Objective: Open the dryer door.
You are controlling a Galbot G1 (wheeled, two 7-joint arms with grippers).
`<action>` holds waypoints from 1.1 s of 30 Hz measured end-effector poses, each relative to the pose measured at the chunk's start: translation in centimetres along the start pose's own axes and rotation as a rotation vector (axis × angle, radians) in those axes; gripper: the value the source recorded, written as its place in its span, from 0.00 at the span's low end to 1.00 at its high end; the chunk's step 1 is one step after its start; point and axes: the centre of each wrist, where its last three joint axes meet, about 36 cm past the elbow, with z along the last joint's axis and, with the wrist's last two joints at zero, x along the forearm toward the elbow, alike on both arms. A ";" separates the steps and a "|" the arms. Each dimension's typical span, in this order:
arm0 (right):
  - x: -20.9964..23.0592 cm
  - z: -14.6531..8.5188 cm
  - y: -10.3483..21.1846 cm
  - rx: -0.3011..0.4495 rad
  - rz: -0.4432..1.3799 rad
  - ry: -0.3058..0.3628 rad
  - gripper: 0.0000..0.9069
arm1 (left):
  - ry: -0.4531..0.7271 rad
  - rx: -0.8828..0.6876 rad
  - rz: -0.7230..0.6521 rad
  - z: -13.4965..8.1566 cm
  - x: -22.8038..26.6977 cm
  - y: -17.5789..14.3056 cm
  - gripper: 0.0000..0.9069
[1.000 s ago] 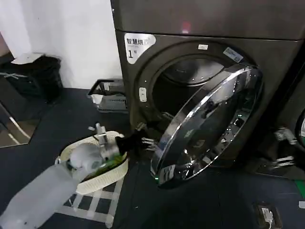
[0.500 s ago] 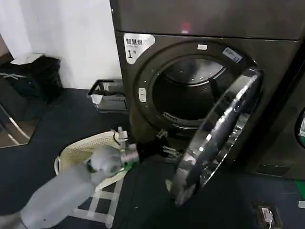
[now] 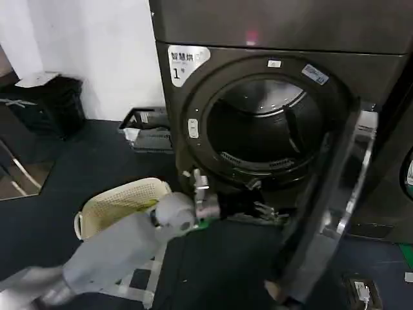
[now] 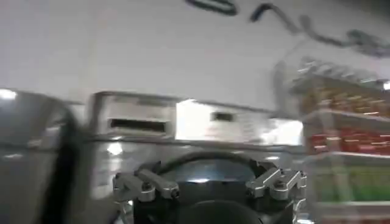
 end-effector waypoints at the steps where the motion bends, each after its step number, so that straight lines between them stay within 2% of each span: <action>1: 0.2 -0.5 -0.5 0.024 0.044 -0.001 1.00 | -0.001 -0.002 0.008 -0.1 -0.5 0.0 1.00; 10: 1.9 -2.6 -4.1 0.218 0.279 0.016 1.00 | -0.001 -0.003 0.081 0.0 -6.7 -0.4 1.00; 13: 2.3 -3.1 -5.2 0.258 0.317 0.025 1.00 | -0.003 -0.012 0.095 0.3 -8.9 -0.7 1.00; 21: 3.7 -4.9 -6.5 0.303 0.356 0.010 1.00 | -0.019 -0.074 0.111 0.6 -13.7 -1.4 1.00; 33: 4.7 -7.0 -7.9 0.334 0.402 -0.048 1.00 | -0.031 -0.102 0.089 0.3 -19.0 -2.1 1.00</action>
